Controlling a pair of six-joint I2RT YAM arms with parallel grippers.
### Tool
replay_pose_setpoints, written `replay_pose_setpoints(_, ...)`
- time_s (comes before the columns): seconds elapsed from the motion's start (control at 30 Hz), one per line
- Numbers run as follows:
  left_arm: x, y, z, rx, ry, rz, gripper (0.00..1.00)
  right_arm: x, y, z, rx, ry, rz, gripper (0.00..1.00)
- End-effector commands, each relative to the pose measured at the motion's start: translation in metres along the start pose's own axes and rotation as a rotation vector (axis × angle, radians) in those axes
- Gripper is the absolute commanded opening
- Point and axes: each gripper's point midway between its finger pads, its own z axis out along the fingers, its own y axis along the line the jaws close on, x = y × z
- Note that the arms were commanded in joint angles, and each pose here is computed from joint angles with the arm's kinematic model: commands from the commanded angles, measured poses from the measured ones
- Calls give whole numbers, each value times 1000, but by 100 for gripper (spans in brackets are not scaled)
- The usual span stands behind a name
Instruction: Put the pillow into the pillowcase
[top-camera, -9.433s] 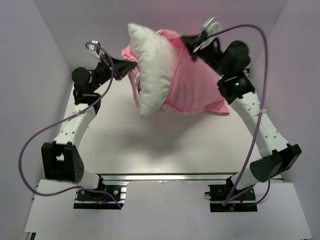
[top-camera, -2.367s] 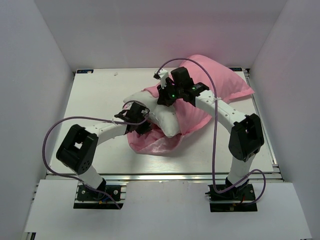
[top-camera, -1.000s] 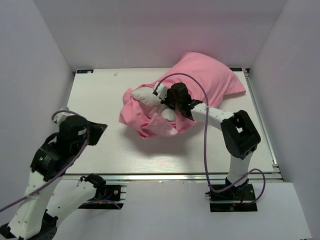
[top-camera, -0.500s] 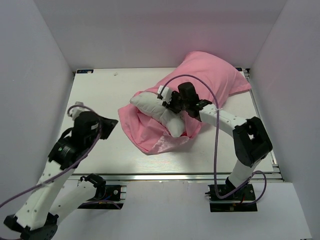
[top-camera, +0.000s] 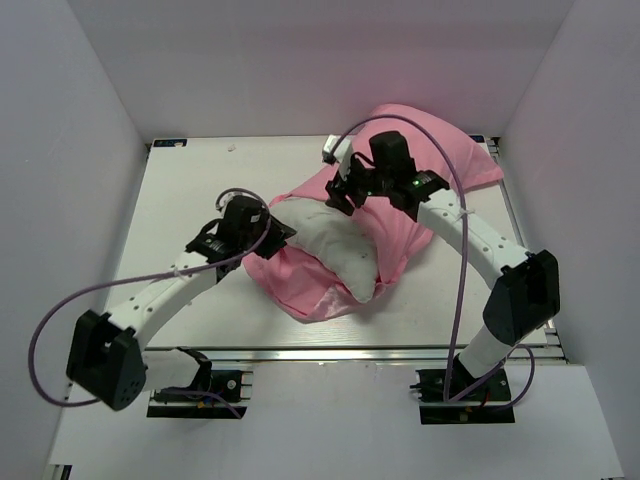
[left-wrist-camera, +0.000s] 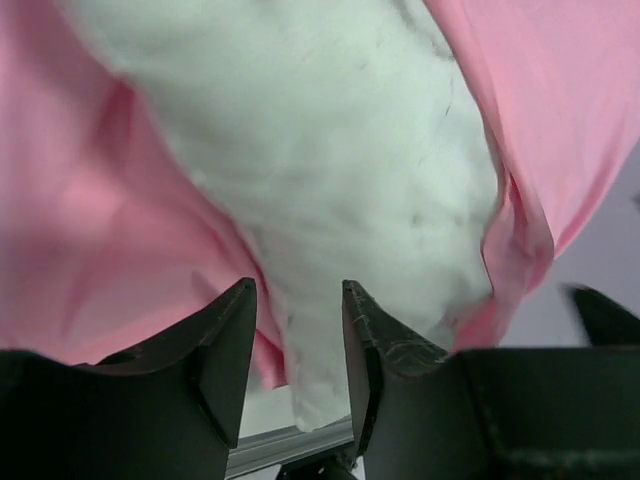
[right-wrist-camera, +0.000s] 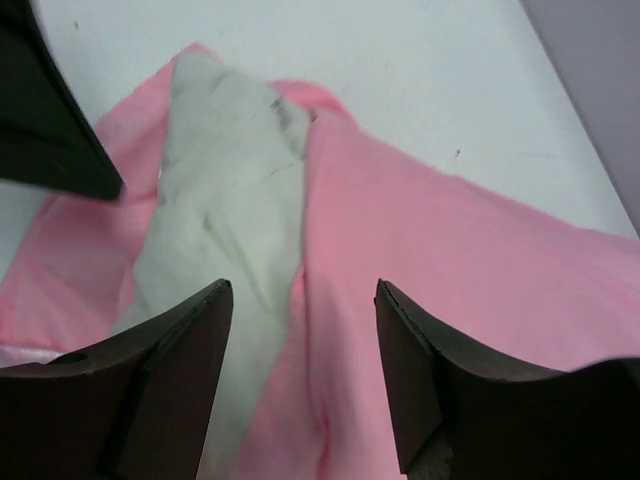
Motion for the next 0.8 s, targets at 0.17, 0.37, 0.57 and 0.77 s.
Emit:
replay_pose_setpoints(0.17, 30, -20, 40, 61, 157, -18, 39, -47, -8, -20, 2, -66, 63, 65)
replay_pose_setpoints(0.37, 36, -8, 29, 16, 171, -1, 38, -64, 1, -27, -73, -74, 42, 67)
replay_pose_setpoints(0.57, 32, -6, 36, 35, 141, -5, 47, -50, 61, -51, -352, -65, -67, 89)
replay_pose_setpoints(0.77, 23, -28, 45, 71, 122, -2, 48, 21, 88, -32, -218, 77, -151, 89)
